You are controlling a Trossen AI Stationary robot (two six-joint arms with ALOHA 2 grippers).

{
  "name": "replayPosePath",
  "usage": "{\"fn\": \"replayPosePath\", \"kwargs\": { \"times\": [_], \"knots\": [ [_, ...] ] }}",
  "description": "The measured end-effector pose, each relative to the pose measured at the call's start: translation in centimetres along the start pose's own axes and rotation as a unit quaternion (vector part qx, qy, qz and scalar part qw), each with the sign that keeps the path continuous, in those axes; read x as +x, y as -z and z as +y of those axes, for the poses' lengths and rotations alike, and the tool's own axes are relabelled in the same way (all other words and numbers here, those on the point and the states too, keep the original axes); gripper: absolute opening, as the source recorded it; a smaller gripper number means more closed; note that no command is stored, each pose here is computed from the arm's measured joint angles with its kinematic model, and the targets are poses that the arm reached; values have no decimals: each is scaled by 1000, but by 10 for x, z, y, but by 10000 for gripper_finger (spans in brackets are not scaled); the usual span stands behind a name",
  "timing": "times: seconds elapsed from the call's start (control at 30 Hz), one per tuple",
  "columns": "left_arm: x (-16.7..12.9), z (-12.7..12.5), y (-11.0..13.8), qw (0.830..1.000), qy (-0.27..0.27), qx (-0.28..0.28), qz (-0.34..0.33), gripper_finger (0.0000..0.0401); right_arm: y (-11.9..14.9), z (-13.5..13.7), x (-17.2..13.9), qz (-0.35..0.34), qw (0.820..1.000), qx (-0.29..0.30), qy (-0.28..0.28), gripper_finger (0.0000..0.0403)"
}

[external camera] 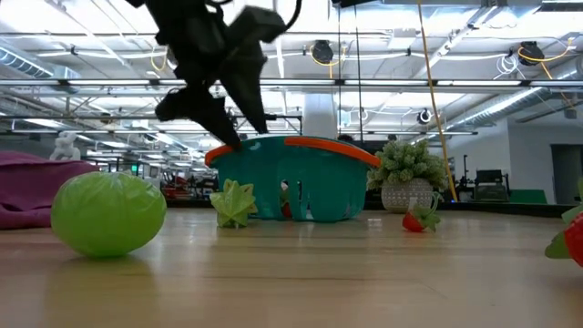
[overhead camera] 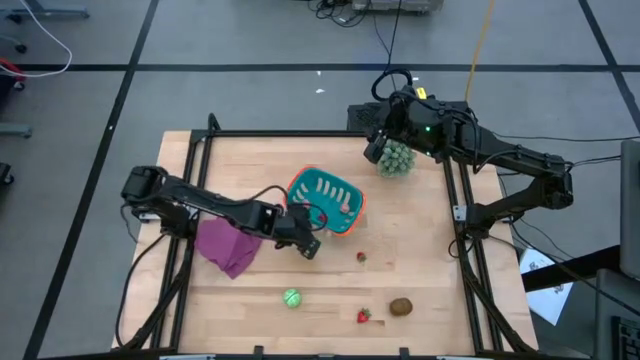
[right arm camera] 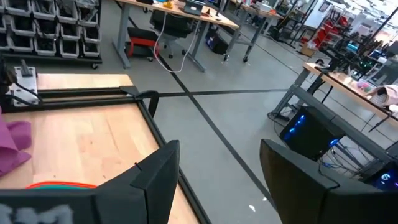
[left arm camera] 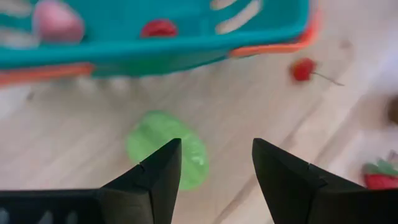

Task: Pick and placing Produce into tupperware
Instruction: Put the green star fruit into the blue basket

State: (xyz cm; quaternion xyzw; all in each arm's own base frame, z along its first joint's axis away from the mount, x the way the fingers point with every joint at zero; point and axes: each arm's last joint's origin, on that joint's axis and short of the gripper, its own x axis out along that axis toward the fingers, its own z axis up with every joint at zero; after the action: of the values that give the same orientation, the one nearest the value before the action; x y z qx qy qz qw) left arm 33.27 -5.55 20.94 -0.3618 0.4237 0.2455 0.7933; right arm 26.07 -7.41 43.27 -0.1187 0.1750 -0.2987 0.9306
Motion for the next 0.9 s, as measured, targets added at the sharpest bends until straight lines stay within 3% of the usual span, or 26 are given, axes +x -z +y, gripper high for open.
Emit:
{"fn": "replayPosePath", "kwargs": {
  "times": [0.4,0.9],
  "knots": [
    [4,-5,16,992,-16,-123,1,200,0,0,0,1,999,-39,0,215],
    [14,1,20,991,-56,-123,5,200,0,0,0,1,999,-39,0,215]
  ]
}}
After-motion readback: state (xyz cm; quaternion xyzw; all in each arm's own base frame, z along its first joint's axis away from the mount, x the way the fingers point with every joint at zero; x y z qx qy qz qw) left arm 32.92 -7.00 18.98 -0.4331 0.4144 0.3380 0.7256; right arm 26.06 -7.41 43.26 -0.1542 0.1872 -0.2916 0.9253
